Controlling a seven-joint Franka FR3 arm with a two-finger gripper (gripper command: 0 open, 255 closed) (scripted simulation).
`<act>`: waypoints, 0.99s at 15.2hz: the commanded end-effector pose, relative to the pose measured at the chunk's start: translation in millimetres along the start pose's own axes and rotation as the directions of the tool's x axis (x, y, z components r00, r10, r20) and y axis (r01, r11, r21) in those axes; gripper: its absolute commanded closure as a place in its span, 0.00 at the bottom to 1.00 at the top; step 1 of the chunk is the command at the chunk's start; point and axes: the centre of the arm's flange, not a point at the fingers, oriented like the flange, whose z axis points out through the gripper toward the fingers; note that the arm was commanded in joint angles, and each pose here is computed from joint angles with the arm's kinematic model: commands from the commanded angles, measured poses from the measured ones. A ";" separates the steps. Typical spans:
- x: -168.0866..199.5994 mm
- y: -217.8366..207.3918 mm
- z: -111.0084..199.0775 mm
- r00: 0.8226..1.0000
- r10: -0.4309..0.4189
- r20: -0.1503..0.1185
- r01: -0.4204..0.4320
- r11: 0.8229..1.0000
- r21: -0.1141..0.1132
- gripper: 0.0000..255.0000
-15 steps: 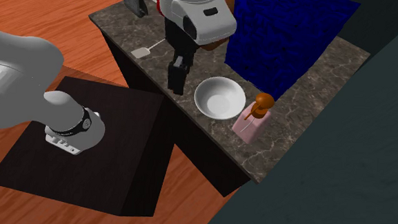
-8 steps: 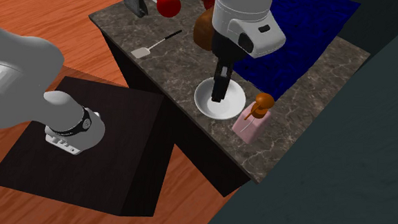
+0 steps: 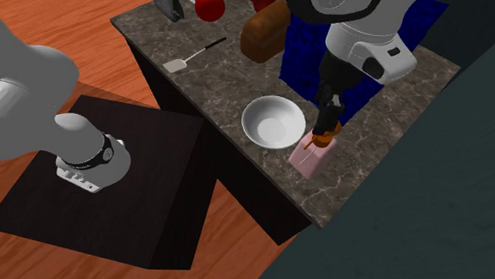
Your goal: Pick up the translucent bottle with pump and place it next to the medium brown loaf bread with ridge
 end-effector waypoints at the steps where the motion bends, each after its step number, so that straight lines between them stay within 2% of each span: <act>1: 23.6 -5.8 5.6 1.000 0.000 -0.007 0.000 1.000 -0.009 0.00; 3: 45.7 -12.5 11.1 1.000 -0.001 -0.013 0.001 1.000 -0.017 0.00; 10: 46.1 -11.9 48.0 1.000 -0.001 -0.013 0.001 1.000 -0.017 0.00; 15: 46.2 -11.9 51.1 1.000 -0.001 -0.013 0.001 1.000 -0.017 0.00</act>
